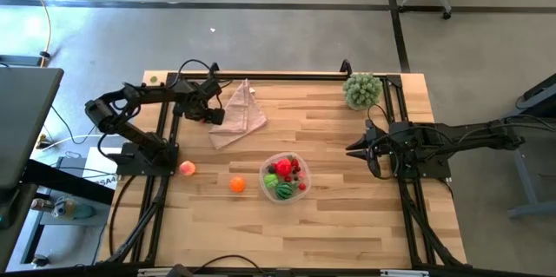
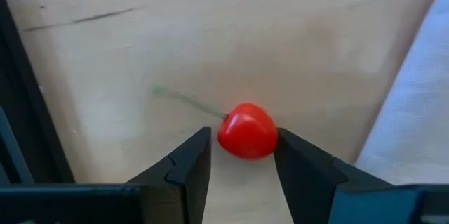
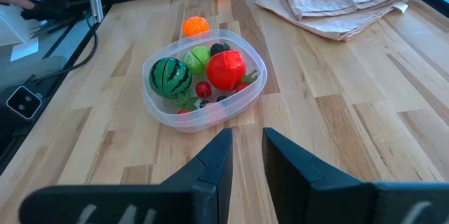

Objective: Pick and placing Produce into tupperware
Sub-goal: Put the cherry into the transparent bin

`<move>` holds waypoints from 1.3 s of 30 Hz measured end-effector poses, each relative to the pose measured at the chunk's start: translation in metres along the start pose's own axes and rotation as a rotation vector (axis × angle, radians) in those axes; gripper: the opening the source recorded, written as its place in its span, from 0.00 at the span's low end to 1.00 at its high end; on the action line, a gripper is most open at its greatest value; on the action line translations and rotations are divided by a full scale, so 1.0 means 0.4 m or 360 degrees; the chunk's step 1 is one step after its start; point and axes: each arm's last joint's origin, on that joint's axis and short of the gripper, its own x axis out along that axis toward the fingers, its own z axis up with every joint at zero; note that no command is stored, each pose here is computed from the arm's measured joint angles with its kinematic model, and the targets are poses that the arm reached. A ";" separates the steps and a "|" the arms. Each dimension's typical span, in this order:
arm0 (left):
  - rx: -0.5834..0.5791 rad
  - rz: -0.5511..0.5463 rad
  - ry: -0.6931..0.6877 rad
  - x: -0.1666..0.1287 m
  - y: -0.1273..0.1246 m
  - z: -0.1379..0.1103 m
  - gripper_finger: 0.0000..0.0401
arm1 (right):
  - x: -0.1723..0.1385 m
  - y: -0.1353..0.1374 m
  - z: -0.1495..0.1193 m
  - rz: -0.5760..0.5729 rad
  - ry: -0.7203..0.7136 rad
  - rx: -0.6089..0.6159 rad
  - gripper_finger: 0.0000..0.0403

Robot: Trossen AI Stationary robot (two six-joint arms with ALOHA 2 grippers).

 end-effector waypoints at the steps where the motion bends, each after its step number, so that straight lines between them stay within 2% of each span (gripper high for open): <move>1: -0.0001 -0.0005 -0.0009 0.001 0.000 0.000 0.36 | 0.000 0.000 0.000 0.0000 0.0000 0.0000 0.17; 16: -0.0079 -0.0023 -0.0099 0.002 -0.006 0.011 0.36 | 0.000 0.000 0.000 0.0000 0.0000 0.0000 0.17; 39: -0.0075 -0.0066 -0.0105 0.002 -0.009 0.014 0.36 | 0.000 0.000 0.000 0.0001 0.0000 0.0000 0.17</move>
